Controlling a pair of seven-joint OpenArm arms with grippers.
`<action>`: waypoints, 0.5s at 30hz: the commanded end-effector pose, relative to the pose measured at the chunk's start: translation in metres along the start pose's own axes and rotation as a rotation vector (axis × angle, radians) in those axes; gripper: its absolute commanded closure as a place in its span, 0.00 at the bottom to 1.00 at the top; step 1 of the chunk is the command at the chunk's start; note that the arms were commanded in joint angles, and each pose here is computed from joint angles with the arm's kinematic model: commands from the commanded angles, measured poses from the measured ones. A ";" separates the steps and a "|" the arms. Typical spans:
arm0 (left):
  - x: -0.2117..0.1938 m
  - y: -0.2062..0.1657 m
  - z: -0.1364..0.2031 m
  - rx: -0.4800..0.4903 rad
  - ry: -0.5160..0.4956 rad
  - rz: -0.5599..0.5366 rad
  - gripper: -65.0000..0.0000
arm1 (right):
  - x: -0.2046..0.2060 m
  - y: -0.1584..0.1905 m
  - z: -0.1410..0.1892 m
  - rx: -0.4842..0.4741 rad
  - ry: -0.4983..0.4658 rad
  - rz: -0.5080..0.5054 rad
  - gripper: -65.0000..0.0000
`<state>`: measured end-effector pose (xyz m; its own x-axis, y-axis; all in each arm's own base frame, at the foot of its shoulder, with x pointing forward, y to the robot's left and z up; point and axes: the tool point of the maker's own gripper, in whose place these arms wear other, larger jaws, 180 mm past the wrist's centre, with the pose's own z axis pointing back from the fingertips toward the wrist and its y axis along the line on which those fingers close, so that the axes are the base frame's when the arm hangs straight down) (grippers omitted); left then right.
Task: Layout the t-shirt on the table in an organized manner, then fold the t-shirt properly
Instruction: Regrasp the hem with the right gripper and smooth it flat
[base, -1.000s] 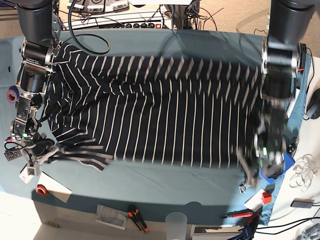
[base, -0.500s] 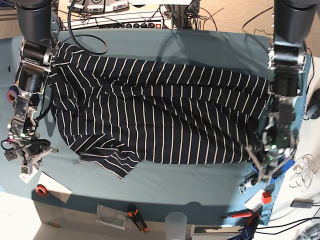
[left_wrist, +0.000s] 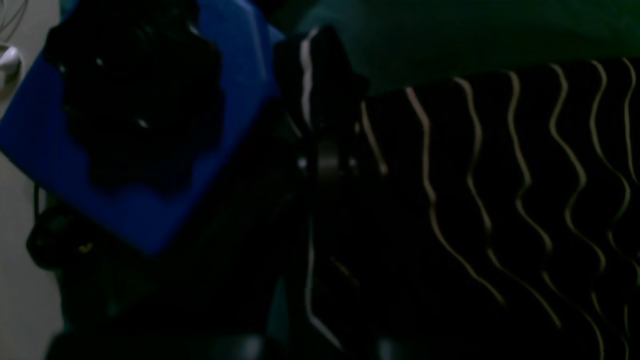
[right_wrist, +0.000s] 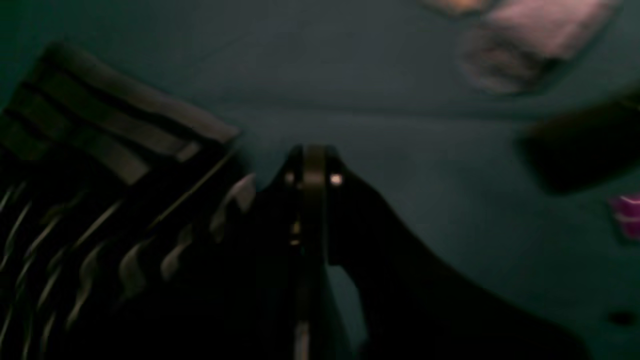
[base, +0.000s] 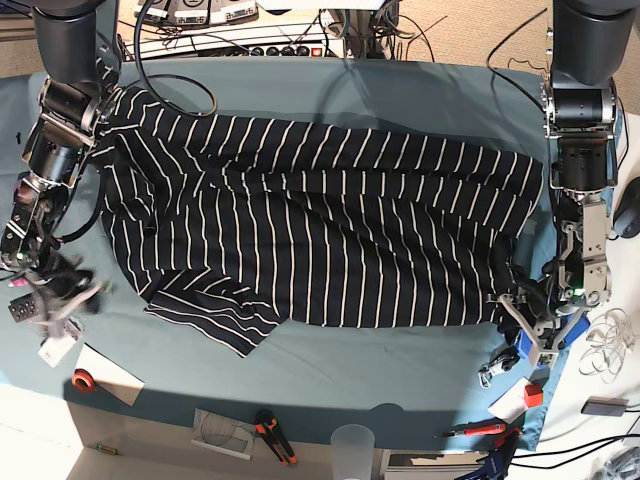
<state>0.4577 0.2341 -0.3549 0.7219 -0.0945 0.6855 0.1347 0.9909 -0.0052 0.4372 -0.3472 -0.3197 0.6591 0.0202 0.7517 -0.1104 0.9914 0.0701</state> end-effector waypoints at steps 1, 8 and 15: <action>0.026 0.008 0.008 0.014 -0.064 -0.007 1.00 | 0.027 -0.005 0.010 -0.002 -0.060 -0.010 0.85; 0.023 0.018 0.009 0.065 -0.046 -0.051 1.00 | 0.013 0.020 0.001 0.088 0.004 -0.066 0.70; 0.023 0.019 0.009 0.065 -0.044 -0.050 1.00 | 0.006 0.058 -0.033 0.062 0.027 -0.031 0.70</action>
<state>0.4567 0.2431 -0.3561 0.7277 -0.1366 0.6722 0.1347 0.9893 0.0552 0.4422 -0.2763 -0.3614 0.7425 0.0021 0.6698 -0.1358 0.9797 0.1475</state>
